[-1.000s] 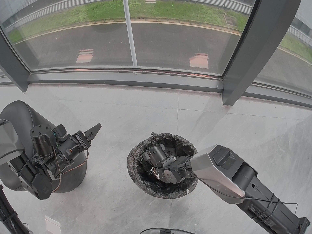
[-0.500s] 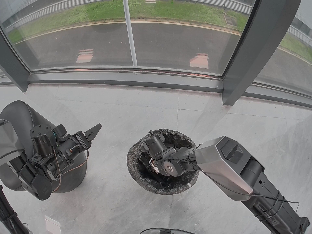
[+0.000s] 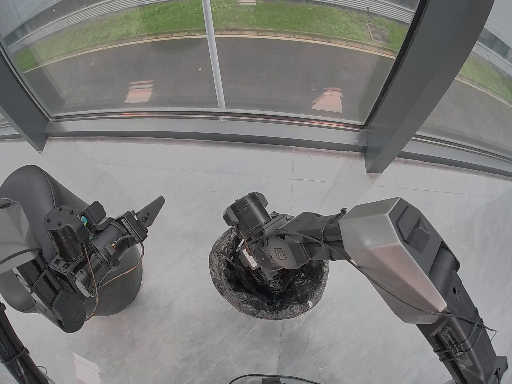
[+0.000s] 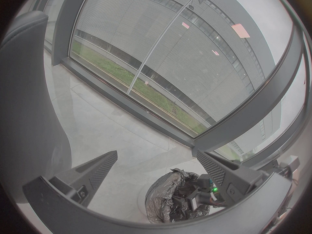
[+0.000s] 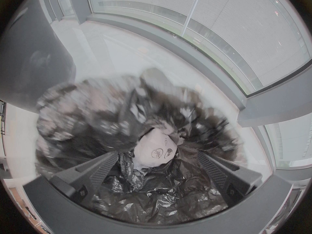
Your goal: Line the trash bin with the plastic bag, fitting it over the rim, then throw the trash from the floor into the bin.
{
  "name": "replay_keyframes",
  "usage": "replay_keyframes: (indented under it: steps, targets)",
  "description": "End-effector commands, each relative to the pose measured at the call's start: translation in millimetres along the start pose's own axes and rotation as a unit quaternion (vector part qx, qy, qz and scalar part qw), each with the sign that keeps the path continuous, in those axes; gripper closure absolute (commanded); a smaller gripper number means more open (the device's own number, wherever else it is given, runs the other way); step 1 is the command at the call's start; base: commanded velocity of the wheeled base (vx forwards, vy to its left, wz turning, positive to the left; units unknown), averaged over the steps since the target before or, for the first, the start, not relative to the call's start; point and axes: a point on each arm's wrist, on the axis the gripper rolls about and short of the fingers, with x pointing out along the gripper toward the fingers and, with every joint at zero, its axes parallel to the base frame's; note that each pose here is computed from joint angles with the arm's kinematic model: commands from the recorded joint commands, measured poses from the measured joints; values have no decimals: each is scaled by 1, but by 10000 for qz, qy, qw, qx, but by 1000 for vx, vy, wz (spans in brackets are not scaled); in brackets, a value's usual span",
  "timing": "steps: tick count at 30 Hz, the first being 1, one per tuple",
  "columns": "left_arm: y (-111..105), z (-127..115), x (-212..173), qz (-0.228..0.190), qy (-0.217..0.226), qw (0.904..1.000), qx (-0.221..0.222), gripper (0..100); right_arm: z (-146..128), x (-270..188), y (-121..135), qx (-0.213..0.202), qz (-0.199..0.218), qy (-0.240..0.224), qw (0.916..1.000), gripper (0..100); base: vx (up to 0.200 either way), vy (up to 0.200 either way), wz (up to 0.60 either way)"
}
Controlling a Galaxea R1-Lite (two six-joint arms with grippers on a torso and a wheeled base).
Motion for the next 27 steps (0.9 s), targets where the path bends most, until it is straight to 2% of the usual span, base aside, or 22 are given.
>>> replay_keyframes:
  steps: [1,13,18,21,24,25,27]
  targets:
    - [0,-4,-1,-5,73,10000,23,0,23,-32,-14,139,30,-293,9995,0,0,0,0]
    - [-6,-1,-5,-91,17,9999,42,0,51,-93,-53,305,-43,-528,9981,0,0,0,0]
    - [-12,2,-11,-185,-8,9998,44,0,63,-129,-79,445,-173,-706,9964,0,0,0,0]
    - [-24,2,-19,-366,1,9993,54,0,66,-139,-91,512,-218,-718,9959,0,0,0,0]
    - [-50,2,-36,-786,36,9968,119,0,66,-150,-116,747,-337,-651,9945,0,0,0,0]
    - [-61,2,-42,-888,-31,9957,242,0,65,-158,-128,867,-387,-575,9938,0,0,0,0]
    - [-69,1,-47,-785,-130,9953,560,0,62,-167,-142,1009,-452,-409,9930,0,0,0,0]
